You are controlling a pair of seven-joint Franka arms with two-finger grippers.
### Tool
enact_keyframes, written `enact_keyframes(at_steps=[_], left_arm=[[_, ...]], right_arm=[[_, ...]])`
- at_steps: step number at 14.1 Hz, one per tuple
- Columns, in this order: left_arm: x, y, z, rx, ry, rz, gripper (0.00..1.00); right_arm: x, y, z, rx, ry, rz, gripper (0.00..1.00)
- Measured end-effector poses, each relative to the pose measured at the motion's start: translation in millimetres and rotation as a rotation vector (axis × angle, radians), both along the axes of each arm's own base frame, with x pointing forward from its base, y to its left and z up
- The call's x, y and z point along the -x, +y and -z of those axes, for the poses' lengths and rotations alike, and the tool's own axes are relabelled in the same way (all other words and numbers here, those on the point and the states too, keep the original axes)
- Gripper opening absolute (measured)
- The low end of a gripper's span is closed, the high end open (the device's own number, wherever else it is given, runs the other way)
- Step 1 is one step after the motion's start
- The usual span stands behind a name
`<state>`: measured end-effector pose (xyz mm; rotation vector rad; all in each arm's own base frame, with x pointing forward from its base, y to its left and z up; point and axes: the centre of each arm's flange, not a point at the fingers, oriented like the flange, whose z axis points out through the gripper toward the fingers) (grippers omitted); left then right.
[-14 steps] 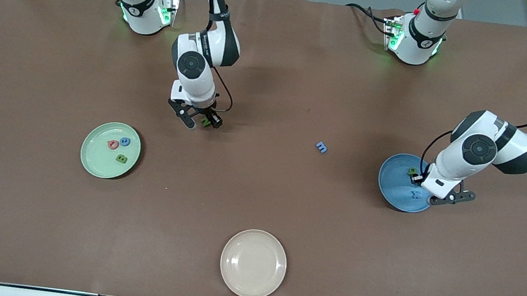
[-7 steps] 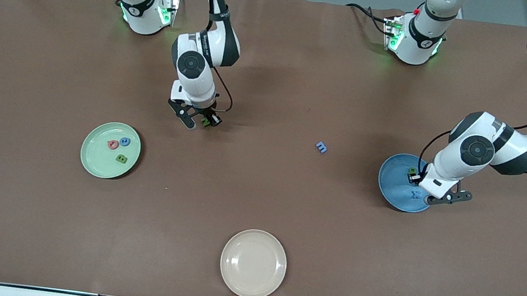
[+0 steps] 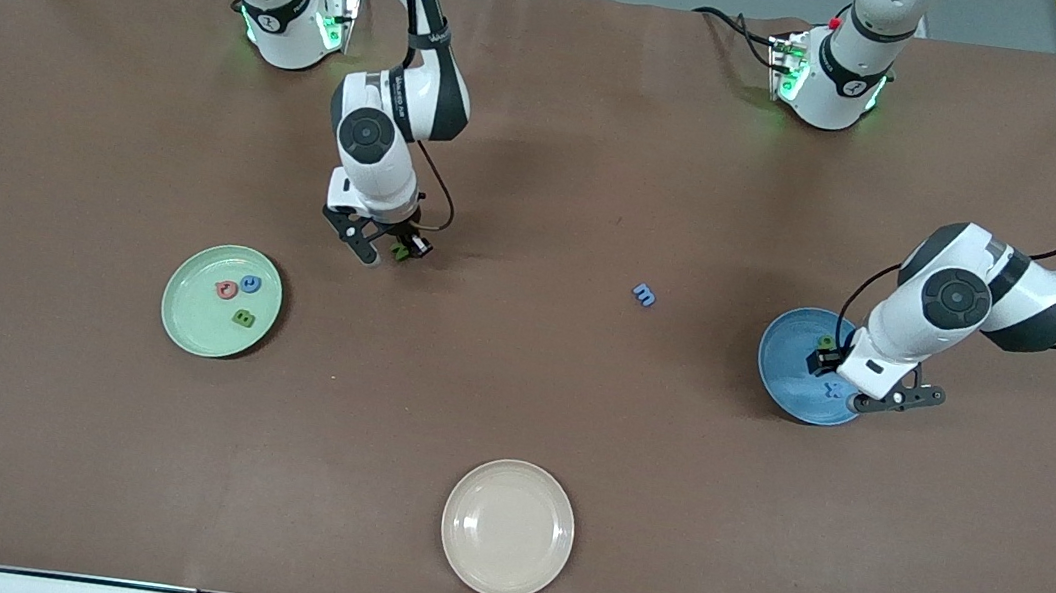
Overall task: Sort upper and lower case letters into plates
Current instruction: 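Place the N on the green plate while the left gripper grasps blue e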
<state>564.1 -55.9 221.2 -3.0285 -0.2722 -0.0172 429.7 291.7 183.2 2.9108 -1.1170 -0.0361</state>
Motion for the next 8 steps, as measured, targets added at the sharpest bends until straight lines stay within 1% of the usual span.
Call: enact_keyframes(at_steps=[1,3,5,6,8], left_arm=[[-0.9,-11.9,-8.7,-0.002,0.001,0.007,0.99],[-0.4,-39.0,-26.1,-0.008,0.024,-0.010,1.00],[4.0,-74.4,-37.9,0.001,0.027,-0.083,1.00],[9.0,-95.3,-40.0,0.003,0.022,-0.130,1.00],[24.6,-141.3,-39.0,0.001,0.011,-0.241,1.00]], right_arm=[[-7.4,-9.4,-4.1,0.002,0.010,-0.017,0.33],[-31.1,-32.0,-23.6,-0.006,0.047,-0.049,0.33],[-60.4,-60.6,-55.8,-0.027,0.095,-0.101,0.33],[-75.0,-79.9,-73.5,-0.030,0.104,-0.146,0.33],[-94.1,-121.9,-98.3,-0.007,0.097,-0.256,0.33]])
